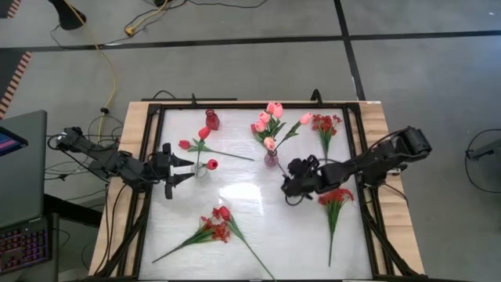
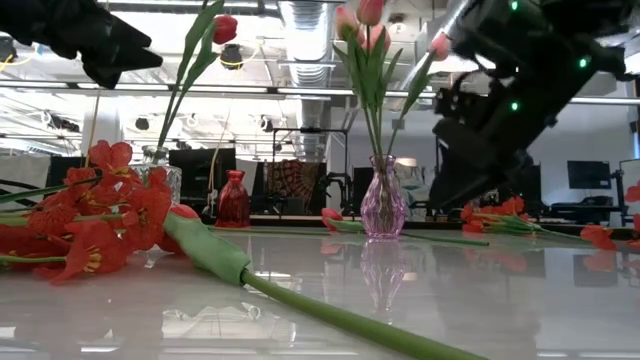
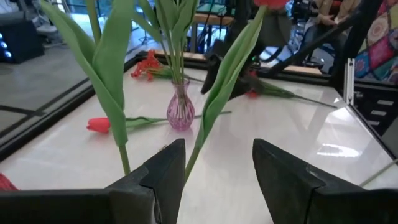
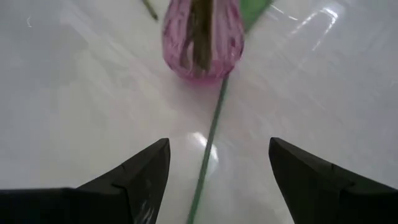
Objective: Sort flowers into vase by color
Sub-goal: Put the red tulip into the transparent vase
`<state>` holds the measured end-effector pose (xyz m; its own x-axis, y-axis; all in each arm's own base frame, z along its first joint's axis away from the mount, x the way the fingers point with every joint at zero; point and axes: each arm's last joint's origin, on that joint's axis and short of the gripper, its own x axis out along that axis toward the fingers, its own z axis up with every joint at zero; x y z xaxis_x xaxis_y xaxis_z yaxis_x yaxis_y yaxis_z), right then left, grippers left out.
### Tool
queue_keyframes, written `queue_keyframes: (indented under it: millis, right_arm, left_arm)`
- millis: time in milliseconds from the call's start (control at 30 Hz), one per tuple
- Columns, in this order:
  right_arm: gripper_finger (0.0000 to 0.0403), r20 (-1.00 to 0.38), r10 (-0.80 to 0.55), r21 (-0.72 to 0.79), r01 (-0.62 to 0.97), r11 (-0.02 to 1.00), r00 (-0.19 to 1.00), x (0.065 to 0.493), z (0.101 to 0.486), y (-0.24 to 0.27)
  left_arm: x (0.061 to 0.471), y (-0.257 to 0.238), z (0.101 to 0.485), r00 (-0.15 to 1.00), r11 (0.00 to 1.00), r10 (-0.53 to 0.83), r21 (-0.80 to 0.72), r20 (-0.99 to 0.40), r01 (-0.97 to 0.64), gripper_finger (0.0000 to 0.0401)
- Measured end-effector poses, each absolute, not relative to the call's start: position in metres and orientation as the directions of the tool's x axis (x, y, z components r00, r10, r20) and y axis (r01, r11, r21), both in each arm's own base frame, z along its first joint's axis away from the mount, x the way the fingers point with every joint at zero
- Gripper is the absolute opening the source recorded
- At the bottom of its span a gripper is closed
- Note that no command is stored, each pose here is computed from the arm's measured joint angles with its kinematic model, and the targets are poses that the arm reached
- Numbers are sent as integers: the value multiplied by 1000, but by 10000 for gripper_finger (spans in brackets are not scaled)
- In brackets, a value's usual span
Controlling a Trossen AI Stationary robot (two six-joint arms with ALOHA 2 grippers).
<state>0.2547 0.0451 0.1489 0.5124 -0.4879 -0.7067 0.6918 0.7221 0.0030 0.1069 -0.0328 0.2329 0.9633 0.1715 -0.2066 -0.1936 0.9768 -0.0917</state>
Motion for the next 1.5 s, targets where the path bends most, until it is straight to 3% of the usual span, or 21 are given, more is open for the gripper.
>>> queue_keyframes:
  millis: [300, 500, 633, 867, 933, 1267, 1500]
  right_arm:
    - [301, -687, -487, 5, 673, 739, 539, 262, 119, 36]
    - [284, -706, -513, -24, 708, 706, 488, 265, 102, 31]
    - [226, -720, -515, -29, 722, 691, 465, 264, 96, 30]
    - [52, -749, -530, -40, 771, 635, 397, 257, 94, 28]
    - [20, -747, -537, -46, 774, 631, 393, 256, 94, 27]
    - [17, -687, -654, -128, 833, 538, 317, 243, 112, 11]
    - [17, -609, -727, -85, 885, 457, 317, 228, 144, -2]
  left_arm:
    - [107, -33, 234, 965, 975, 172, -104, -198, -195, 175]
    - [107, -33, 234, 966, 975, 172, -106, -196, -195, 175]
    - [107, -33, 234, 967, 979, 152, -107, -202, -176, 175]
    - [107, -33, 233, 967, 982, 154, -79, -205, -173, 175]
    - [107, -33, 233, 966, 982, 154, -79, -205, -173, 175]
    - [104, -31, 241, 966, 979, 180, -63, -184, -194, 175]
    - [92, -27, 264, 985, 989, 111, -81, -129, -122, 175]
